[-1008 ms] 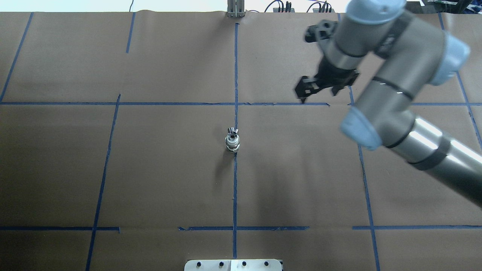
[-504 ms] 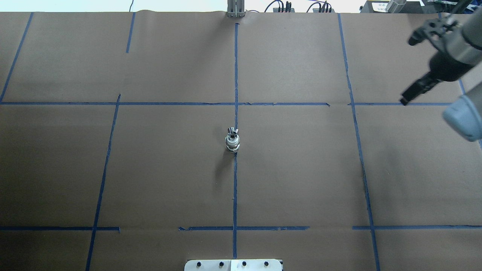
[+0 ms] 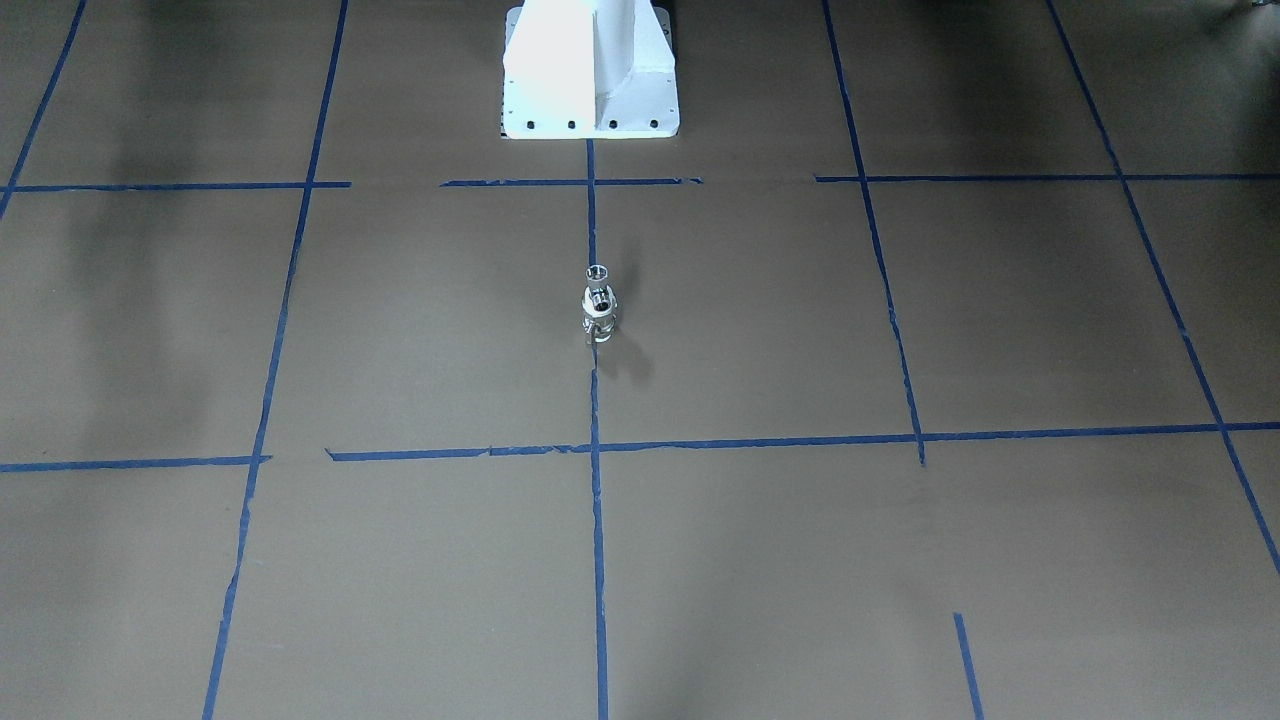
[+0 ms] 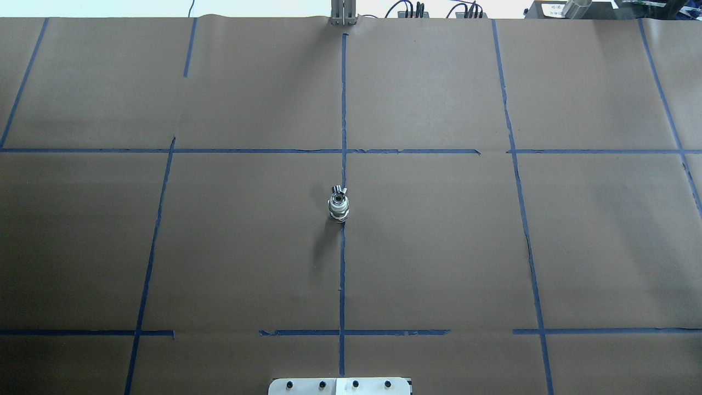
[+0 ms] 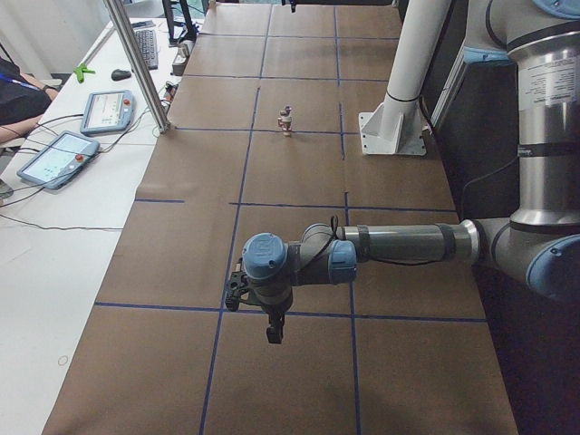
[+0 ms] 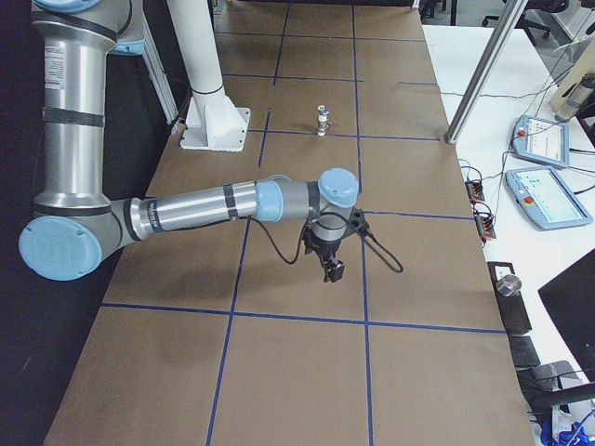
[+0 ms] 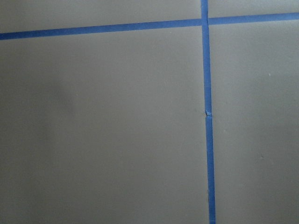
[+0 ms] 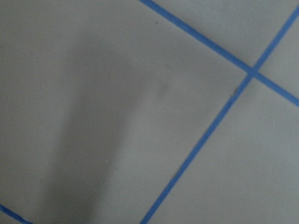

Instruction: Assemble PPR valve and pipe with both arms

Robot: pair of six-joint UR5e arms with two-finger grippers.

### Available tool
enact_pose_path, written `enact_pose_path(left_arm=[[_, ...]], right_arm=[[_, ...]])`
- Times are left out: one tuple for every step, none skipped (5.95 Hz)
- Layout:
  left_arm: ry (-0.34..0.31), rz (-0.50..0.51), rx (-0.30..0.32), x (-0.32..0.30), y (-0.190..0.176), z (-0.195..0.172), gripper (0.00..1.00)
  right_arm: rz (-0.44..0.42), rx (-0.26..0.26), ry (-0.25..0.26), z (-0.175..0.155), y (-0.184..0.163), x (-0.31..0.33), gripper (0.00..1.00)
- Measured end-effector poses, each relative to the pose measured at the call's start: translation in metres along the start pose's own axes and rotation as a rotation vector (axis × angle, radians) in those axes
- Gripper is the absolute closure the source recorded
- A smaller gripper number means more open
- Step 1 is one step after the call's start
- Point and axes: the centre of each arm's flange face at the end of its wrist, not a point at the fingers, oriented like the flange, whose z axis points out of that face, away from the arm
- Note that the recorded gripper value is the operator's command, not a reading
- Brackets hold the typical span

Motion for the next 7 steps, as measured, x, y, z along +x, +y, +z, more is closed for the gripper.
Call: enact_pose_path(left_arm=[[0.000, -0.001, -0.001, 0.000, 0.001, 0.000, 0.00], [0.001, -0.007, -0.008, -0.003, 0.009, 0.004, 0.00], [0.002, -0.015, -0.017, -0.006, 0.019, 0.009, 0.00], [0.004, -0.020, -0.023, -0.007, 0.024, 0.011, 0.00], [0.004, -0.020, -0.024, -0.008, 0.024, 0.012, 0.00], [0.003, -0.019, -0.023, -0.008, 0.023, 0.012, 0.00], [0.003, -0.016, -0.019, -0.008, 0.021, 0.011, 0.00]], right_arm=[[0.075, -0.005, -0.015, 0.006, 0.046, 0.018, 0.00], [0.116, -0.012, -0.027, 0.013, 0.071, 0.024, 0.00], [0.132, -0.018, -0.034, 0.017, 0.080, 0.025, 0.00], [0.140, -0.021, -0.039, 0.020, 0.083, 0.027, 0.00], [0.144, -0.020, -0.047, 0.021, 0.084, 0.027, 0.00], [0.150, -0.015, -0.065, 0.024, 0.085, 0.028, 0.00], [0.156, -0.010, -0.082, 0.027, 0.086, 0.028, 0.00]])
